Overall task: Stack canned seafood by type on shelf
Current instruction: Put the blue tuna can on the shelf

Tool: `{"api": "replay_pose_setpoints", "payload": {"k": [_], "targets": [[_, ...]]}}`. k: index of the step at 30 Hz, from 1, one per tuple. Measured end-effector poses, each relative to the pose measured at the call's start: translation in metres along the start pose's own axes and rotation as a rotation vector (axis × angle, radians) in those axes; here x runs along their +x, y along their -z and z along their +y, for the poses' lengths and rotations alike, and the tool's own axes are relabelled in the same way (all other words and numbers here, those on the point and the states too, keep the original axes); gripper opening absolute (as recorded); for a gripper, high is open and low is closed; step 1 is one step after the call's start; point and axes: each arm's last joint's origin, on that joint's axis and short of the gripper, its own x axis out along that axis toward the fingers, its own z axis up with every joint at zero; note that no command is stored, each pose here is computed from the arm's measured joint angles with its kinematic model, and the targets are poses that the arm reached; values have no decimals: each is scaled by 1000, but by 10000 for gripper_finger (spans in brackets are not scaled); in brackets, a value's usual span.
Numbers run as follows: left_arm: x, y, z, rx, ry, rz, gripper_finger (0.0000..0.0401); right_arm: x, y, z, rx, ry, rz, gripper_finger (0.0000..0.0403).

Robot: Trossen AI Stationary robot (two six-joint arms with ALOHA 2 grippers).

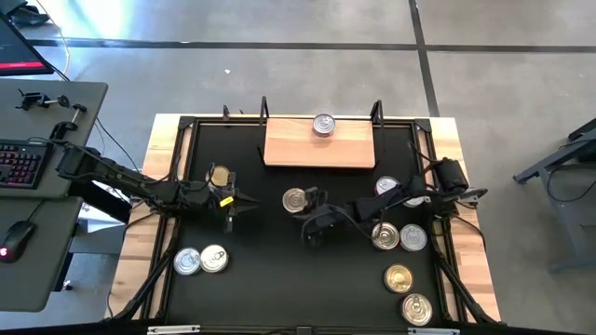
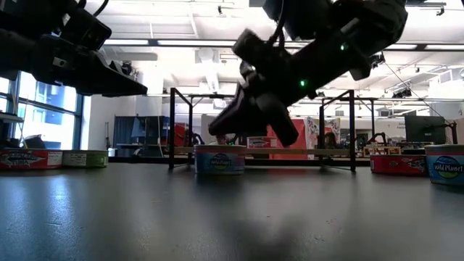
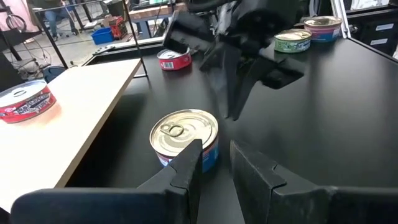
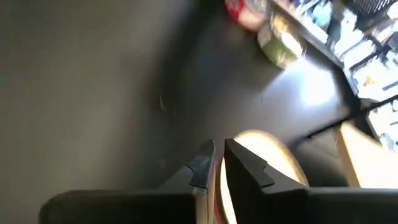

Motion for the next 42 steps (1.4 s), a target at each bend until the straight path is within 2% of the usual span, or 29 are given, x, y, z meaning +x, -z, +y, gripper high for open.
{"api": "replay_pose_setpoints", "payload": {"k": [3, 7, 11, 15, 22, 26, 35, 42], "targets": [[0, 0, 0, 0, 0, 0, 76, -1, -1, 0, 5, 1, -2, 64], [0, 0, 0, 1, 0, 2, 76, 3, 6, -3, -22, -2, 43, 125], [0, 0, 0, 1, 0, 3, 76, 16, 25, -3, -121, -55, 106, 159], [0, 0, 0, 1, 0, 4, 76, 28, 35, 0, -200, -9, 120, 132], [0, 1, 0, 1, 0, 4, 76, 33, 43, 3, -223, 78, 188, 13], [0, 1, 0, -6, 0, 5, 76, 34, 40, 3, -212, 98, 221, 14], [0, 0, 0, -19, 0, -3, 76, 34, 4, 12, -330, 146, 334, 0], [0, 0, 0, -18, 0, -2, 76, 29, -8, 12, -362, 202, 391, 0]]}}
